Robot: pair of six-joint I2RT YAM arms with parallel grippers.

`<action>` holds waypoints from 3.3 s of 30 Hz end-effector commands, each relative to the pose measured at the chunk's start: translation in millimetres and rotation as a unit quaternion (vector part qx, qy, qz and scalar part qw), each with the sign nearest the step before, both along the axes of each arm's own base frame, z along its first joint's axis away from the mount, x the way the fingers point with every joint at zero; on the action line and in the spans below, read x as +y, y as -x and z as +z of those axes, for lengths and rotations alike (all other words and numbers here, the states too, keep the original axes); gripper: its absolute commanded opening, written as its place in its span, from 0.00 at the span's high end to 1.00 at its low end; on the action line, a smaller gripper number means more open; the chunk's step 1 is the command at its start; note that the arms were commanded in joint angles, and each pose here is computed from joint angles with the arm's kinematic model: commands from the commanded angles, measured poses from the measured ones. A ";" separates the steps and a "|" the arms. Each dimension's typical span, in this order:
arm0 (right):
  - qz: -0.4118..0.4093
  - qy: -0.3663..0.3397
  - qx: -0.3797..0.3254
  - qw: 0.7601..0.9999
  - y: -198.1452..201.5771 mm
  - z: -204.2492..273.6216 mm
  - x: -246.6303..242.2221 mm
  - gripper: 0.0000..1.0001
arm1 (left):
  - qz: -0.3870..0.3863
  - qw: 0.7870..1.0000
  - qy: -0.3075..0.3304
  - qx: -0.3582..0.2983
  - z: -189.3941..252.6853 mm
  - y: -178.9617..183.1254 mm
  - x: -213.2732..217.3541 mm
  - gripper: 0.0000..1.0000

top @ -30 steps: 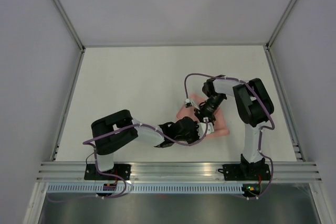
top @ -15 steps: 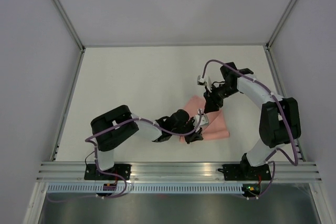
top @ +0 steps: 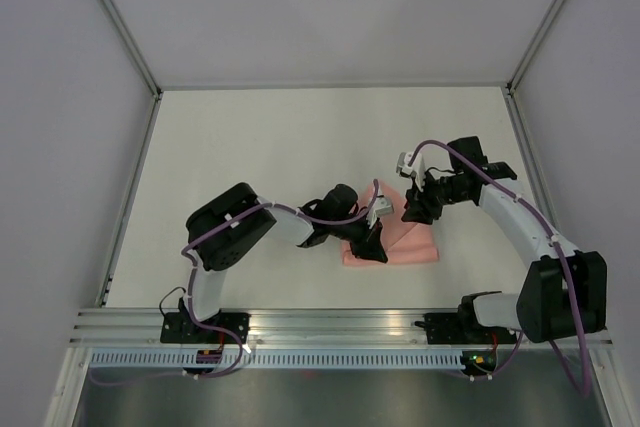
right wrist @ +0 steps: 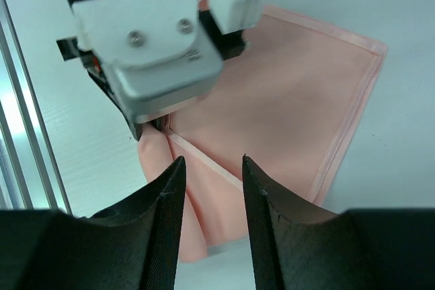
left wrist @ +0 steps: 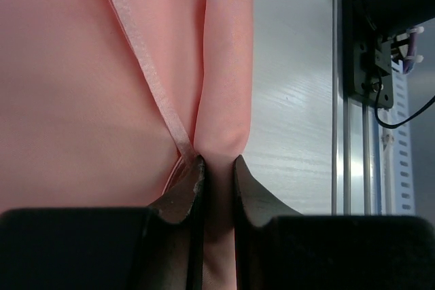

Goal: Fold the napkin, place the utensils inside, and roll it up
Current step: Roll the napkin with the utensil

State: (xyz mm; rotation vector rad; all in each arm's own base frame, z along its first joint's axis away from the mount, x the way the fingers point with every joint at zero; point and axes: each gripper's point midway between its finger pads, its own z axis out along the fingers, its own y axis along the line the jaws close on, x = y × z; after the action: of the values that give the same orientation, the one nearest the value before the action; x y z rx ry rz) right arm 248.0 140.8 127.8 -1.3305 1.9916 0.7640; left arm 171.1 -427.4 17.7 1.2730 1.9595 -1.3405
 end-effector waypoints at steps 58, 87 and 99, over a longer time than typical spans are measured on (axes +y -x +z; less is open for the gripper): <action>0.208 0.150 0.003 0.967 85.4 -125.0 37.4 1.00 | 0.169 0.970 -0.083 0.153 27.9 -59.4 71.8 0.57; 0.216 0.137 0.253 0.933 40.3 -158.7 39.5 1.00 | 0.195 0.895 -0.046 -0.397 90.8 -31.1 72.6 0.52; 0.209 0.147 0.266 0.930 38.9 -164.2 34.7 1.00 | 0.080 0.842 -0.089 -0.526 40.6 -13.7 20.9 0.41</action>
State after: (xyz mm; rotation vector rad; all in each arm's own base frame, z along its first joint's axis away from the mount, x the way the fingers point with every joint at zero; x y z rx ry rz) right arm 186.7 193.4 10.1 -1.7397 2.3830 1.3982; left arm 169.2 -385.8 33.6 1.4510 1.4633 -0.2729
